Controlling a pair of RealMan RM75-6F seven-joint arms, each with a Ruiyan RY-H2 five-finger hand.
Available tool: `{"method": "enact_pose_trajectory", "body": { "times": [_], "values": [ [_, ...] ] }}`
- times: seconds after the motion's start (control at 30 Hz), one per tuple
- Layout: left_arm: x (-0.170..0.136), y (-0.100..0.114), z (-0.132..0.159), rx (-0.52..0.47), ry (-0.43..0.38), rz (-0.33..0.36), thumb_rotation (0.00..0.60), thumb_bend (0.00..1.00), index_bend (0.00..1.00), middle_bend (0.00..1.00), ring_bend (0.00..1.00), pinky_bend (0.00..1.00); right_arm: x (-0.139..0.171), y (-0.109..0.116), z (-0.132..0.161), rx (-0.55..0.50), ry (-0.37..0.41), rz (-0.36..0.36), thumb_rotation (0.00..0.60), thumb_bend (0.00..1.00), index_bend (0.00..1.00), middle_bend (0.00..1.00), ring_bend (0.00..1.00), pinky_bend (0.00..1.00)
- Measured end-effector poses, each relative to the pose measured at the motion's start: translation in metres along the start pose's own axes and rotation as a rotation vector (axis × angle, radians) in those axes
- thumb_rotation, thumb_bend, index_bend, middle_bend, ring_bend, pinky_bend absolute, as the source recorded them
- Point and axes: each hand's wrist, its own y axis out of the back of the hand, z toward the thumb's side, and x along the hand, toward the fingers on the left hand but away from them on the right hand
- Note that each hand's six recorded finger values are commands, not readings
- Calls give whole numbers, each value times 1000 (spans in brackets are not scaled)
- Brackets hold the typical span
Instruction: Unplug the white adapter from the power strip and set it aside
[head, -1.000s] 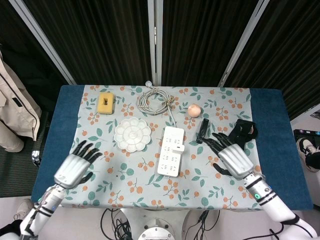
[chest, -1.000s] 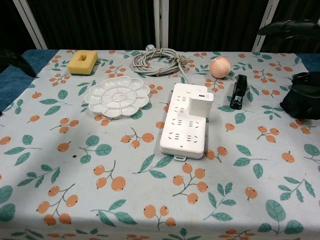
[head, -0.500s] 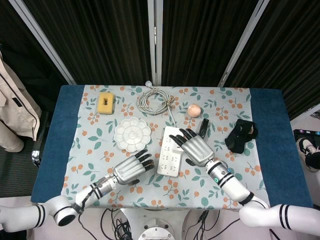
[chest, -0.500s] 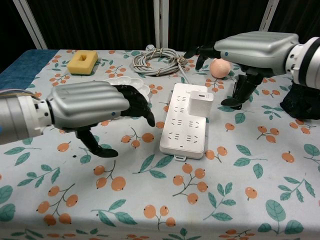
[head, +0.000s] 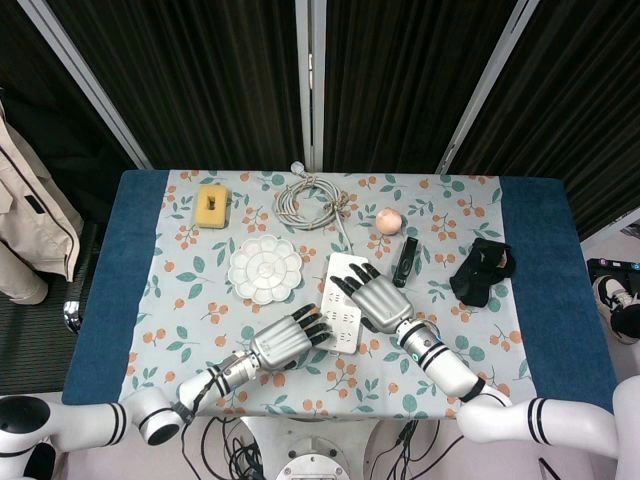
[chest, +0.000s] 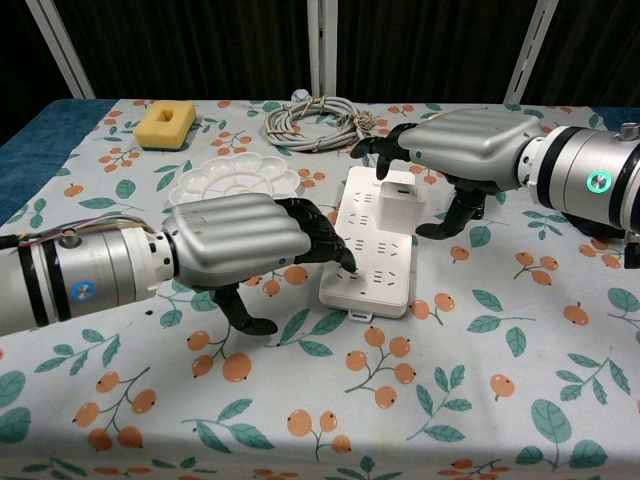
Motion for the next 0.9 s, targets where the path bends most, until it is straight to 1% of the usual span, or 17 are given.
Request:
{"method": "enact_pose_trajectory", "body": {
  "times": [0.23, 0.37, 0.47, 0.6, 0.77, 0.9],
  "values": [
    [6, -2, 5, 7, -1, 8, 600, 210, 143, 122, 72, 90, -15, -10, 3, -1, 6, 19, 600, 242, 22, 201, 31, 119],
    [8, -5, 5, 8, 3, 1, 600, 210, 143, 122, 72, 90, -20, -14, 6, 12, 11, 24, 600, 268, 58, 233, 56, 129],
    [9, -7, 6, 0, 4, 0, 600, 210, 143, 122, 72, 90, -23, -17, 5, 7, 6, 25, 600, 295, 120, 295, 99, 156],
    [11, -9, 6, -12, 8, -3, 600, 210, 143, 125, 72, 89, -26, -20, 1, -6, -6, 26, 600, 324, 228, 370, 159, 192],
    [12, -11, 4, -30, 13, -9, 600, 210, 143, 126, 72, 88, -29, -23, -1, -23, -9, 24, 600, 361, 317, 421, 212, 228],
    [13, -13, 3, -38, 17, -10, 600, 210, 143, 126, 72, 87, -30, -24, -1, -40, -7, 17, 600, 421, 480, 488, 279, 267]
  ]
}}
